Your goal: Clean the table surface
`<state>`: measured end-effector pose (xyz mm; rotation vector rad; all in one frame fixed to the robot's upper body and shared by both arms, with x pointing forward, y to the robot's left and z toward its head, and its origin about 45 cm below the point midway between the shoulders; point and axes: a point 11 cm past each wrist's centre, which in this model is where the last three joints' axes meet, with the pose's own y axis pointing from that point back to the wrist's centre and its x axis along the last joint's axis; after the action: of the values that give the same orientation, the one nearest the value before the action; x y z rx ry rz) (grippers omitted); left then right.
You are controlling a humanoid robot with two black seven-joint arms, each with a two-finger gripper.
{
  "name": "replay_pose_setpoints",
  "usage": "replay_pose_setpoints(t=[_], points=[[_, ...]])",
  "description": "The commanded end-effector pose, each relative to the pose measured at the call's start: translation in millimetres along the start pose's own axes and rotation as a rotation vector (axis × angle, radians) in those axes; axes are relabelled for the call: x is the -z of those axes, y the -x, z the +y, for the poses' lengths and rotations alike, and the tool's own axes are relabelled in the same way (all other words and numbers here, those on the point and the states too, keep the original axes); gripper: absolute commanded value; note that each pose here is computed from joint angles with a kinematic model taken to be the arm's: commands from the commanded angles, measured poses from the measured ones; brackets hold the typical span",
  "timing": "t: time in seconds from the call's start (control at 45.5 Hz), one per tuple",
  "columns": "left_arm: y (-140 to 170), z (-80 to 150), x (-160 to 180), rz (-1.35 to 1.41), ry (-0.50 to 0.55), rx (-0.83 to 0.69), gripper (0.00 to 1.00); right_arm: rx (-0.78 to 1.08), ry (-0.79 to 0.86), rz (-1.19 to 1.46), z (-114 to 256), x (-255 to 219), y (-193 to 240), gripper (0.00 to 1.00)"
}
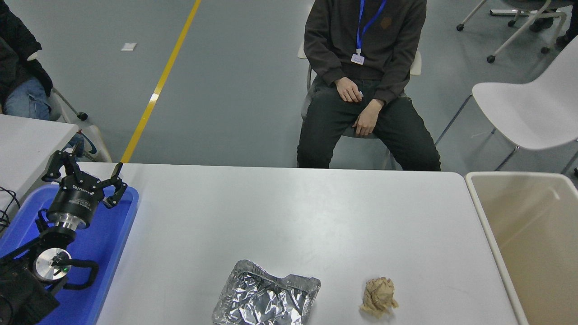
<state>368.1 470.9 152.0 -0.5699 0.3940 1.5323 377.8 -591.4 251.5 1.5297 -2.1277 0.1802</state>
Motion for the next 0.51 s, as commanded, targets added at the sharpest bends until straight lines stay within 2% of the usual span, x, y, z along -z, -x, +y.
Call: replay_pose_setpoints(t=[0.0, 0.484], points=[[0.1, 0.0, 0.0, 0.000, 0.000, 0.000, 1.00, 0.008, -0.130, -0.169, 0.9, 37.2, 6.8, 1.00], [0.1, 0.0, 0.0, 0.000, 0.000, 0.000, 1.00, 0.286, -0.174, -0.680, 33.7, 33.6, 108.5, 1.00]])
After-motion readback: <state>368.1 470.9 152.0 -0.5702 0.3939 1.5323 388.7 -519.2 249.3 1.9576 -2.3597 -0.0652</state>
